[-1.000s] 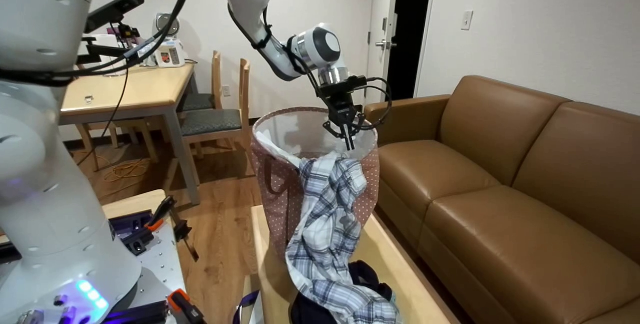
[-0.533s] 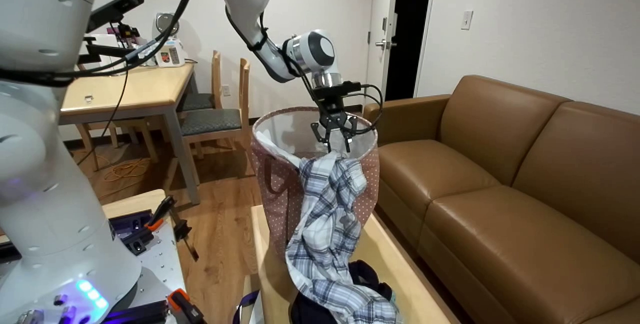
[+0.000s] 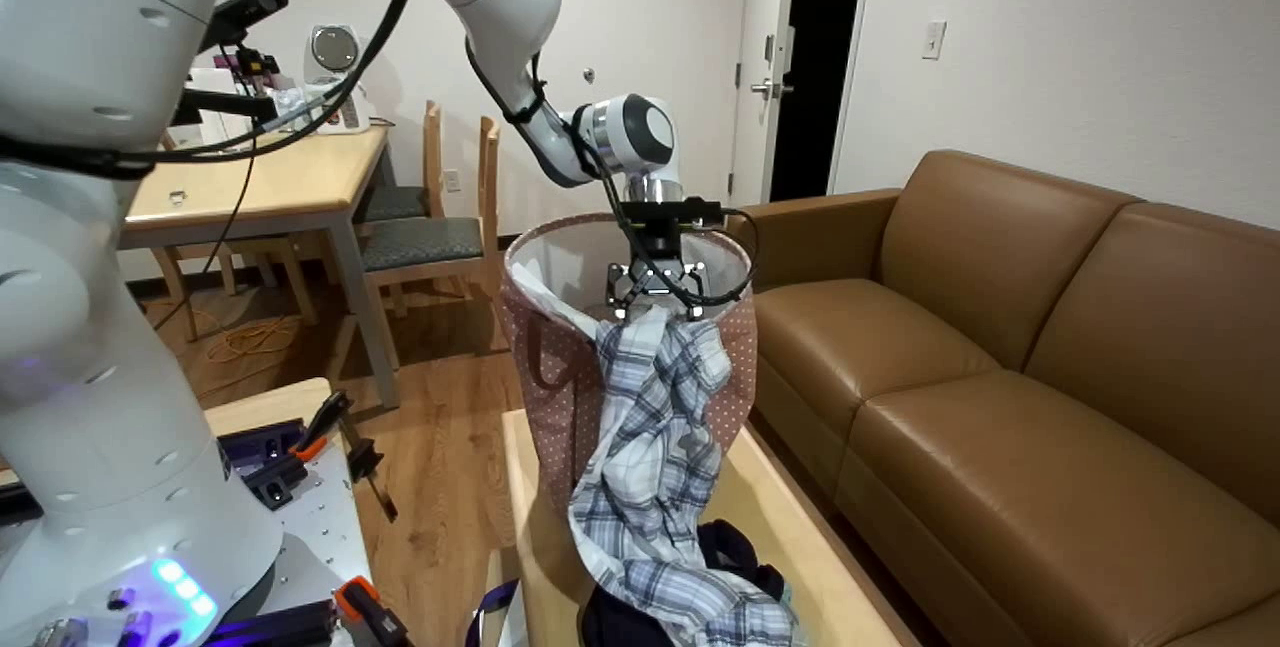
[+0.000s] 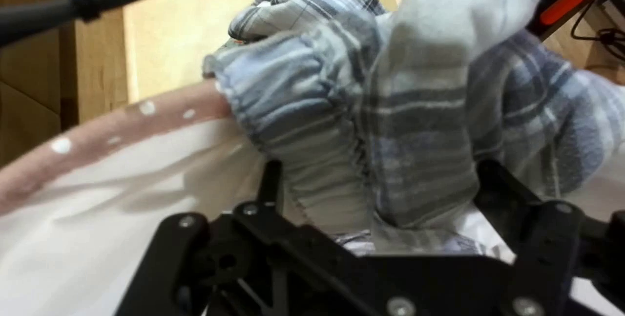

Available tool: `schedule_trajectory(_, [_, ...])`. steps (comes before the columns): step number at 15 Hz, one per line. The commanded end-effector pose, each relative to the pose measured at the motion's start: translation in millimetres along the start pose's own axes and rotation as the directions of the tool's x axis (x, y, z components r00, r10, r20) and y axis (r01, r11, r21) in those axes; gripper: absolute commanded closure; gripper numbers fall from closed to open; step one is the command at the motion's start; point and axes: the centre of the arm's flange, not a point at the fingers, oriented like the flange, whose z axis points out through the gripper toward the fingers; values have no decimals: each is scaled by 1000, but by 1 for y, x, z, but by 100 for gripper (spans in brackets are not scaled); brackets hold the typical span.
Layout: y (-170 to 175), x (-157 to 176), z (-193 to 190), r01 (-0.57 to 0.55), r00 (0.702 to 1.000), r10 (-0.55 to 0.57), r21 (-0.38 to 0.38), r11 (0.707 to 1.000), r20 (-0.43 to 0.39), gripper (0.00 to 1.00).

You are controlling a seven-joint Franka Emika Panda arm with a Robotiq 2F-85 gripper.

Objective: Remove the shirt from the laundry bag

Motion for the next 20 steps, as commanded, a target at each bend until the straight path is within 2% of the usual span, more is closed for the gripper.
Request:
schedule_trajectory(1, [5, 10, 6, 91, 996, -92, 69, 993, 7, 25])
schedule_trajectory(8, [4, 7, 4, 124, 992, -124, 108, 986, -8, 69])
schedule_trajectory(11, [5, 1, -3, 114, 993, -112, 100, 988, -23, 90])
schedule_trajectory(13, [7, -2, -10, 104, 994, -101, 82, 991, -33, 100])
schedule_trajectory(17, [10, -15, -24, 89, 993, -83, 71, 993, -83, 99])
schedule_trajectory(20, [11, -45, -46, 39, 983, -33, 32, 999, -181, 99])
